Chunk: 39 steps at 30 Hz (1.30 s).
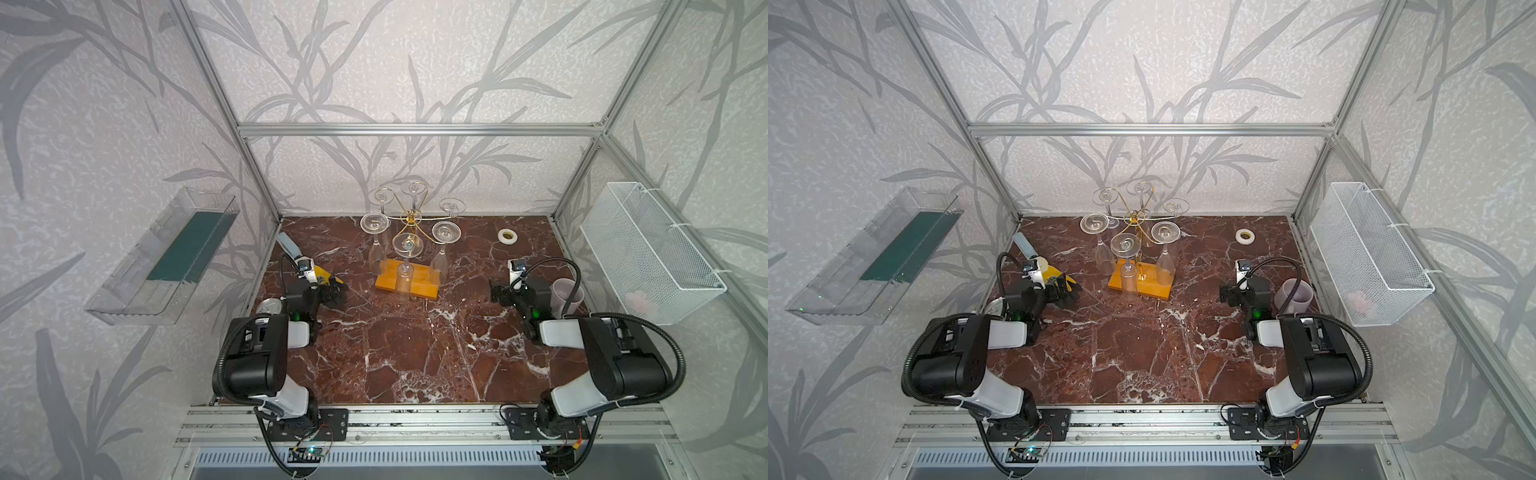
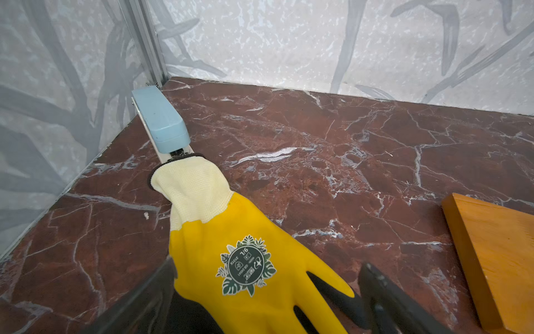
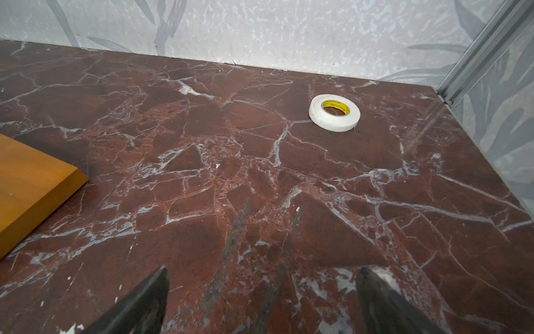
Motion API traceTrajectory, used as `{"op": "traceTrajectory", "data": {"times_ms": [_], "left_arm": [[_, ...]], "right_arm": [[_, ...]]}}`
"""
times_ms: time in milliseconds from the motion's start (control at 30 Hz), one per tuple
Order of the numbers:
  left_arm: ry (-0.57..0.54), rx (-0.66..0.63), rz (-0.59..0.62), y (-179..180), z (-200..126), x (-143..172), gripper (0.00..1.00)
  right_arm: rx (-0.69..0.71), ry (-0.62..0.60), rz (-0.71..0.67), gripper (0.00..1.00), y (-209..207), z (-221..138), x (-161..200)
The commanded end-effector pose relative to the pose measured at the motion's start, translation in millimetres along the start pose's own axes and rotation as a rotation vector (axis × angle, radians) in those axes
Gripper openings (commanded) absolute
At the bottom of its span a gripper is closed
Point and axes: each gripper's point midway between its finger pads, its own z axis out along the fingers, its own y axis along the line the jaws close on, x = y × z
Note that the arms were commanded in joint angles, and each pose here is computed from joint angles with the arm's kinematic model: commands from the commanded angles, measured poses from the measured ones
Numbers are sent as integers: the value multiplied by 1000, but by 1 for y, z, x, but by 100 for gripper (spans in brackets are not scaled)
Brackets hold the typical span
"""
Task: Take the wine glass off the wine glass rack
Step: Pick up the wine glass from the wine glass rack.
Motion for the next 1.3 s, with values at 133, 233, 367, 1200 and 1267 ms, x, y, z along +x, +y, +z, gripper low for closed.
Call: {"op": "traceTrajectory", "data": {"times_ms": [133,233,367,1200,1267], "left_arm": [[-18,-11,17,1,-2,-1,99],[-20,-12,17,1,-2,-2,99],[-20,-13,17,1,-2,-2,99],[-31,-51,4,7,-10,-17,99],[0,-34,12,3,-13,-30,99]], "right_arm": [[11,-35,-11,99,-1,-1,-9],[10,-35,-12,99,-1,-1,-10],[11,-34,-13,99,-1,-1,-10],[5,-84,-19,100,0,-9,-27],[-32,-59,-32,99,6,-18,-37]]}}
